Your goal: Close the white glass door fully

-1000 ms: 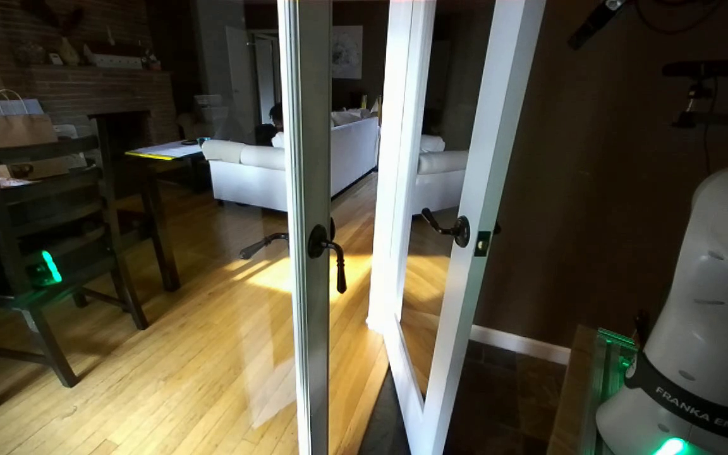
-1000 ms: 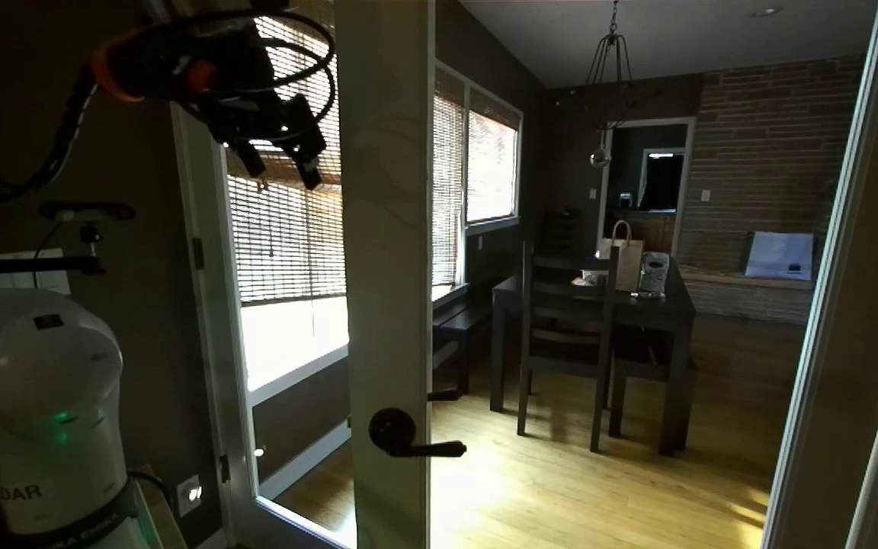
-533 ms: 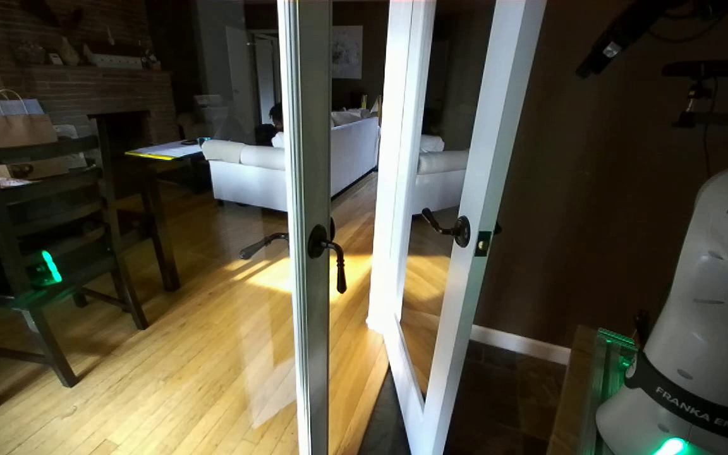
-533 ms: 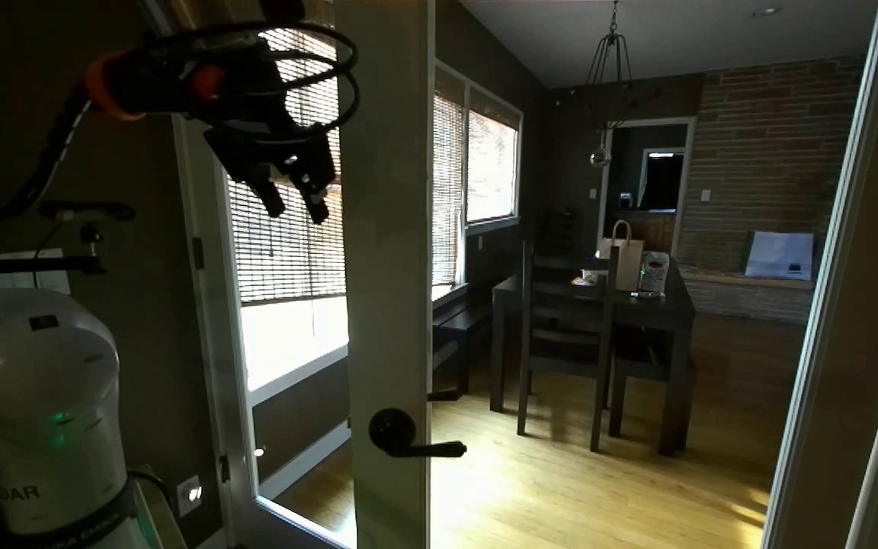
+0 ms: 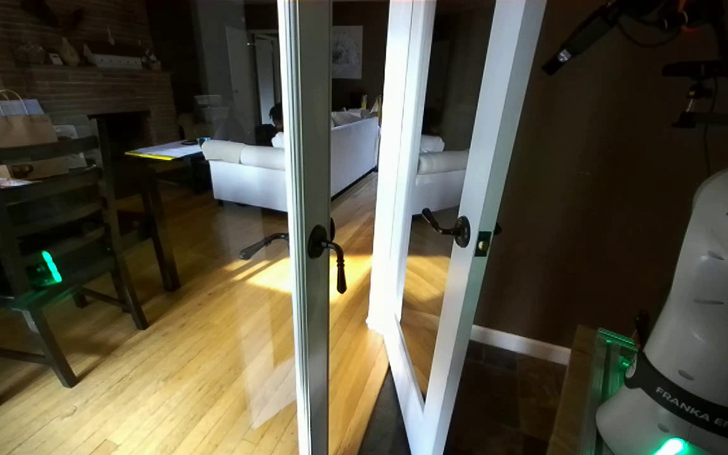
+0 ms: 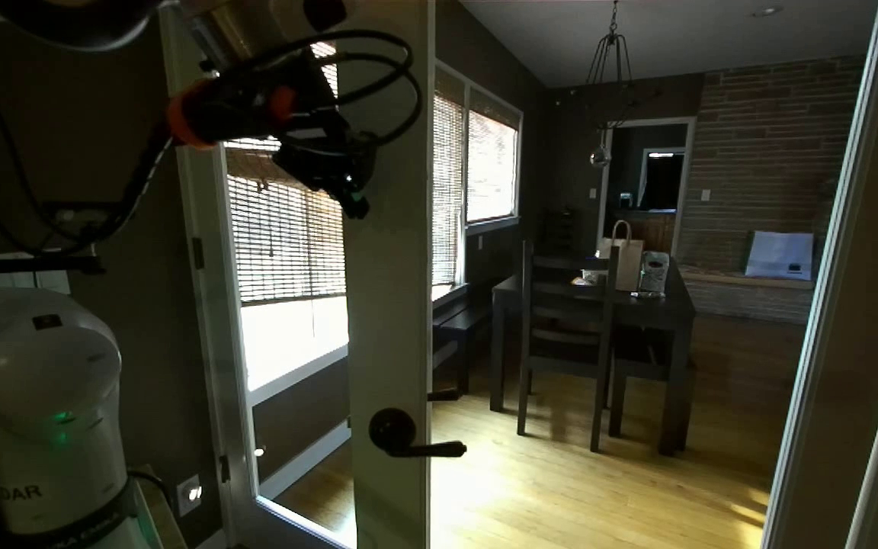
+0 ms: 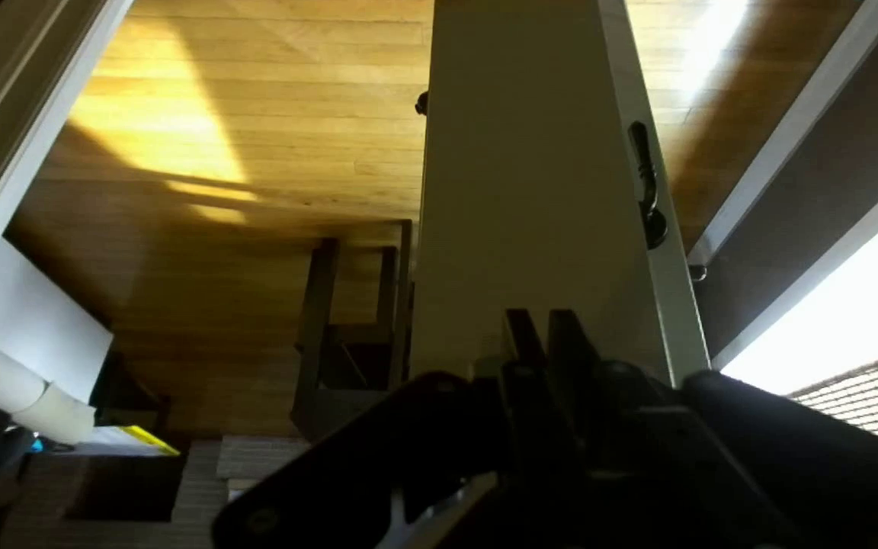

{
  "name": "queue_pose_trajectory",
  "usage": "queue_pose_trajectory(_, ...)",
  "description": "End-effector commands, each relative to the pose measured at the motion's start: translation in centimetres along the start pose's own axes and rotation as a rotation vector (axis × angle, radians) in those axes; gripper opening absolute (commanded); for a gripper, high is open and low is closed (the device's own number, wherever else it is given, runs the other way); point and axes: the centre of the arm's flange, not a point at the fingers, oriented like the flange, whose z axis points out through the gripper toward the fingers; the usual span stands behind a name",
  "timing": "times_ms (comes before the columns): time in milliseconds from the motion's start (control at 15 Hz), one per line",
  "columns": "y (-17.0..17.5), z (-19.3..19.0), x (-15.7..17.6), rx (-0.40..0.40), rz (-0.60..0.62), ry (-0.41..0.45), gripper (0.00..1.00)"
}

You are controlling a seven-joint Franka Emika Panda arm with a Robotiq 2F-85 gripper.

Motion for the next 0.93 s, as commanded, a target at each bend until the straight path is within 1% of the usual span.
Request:
queue_pose_trajectory(0,0.2,2.6,1.1,0.033,-0.019,0.063,0.0)
queue_pose_trajectory(267,-0.5,4.2,2.3,0.08,-0.018,0.12,0.0)
queue_pose_trajectory(467,-0.8,4.9,2.9,0.101,-0.01,0.146,0.0)
queue_pose_trajectory(867,-2.1,7.2,5.6,0.147,0.049,0.224,0.0)
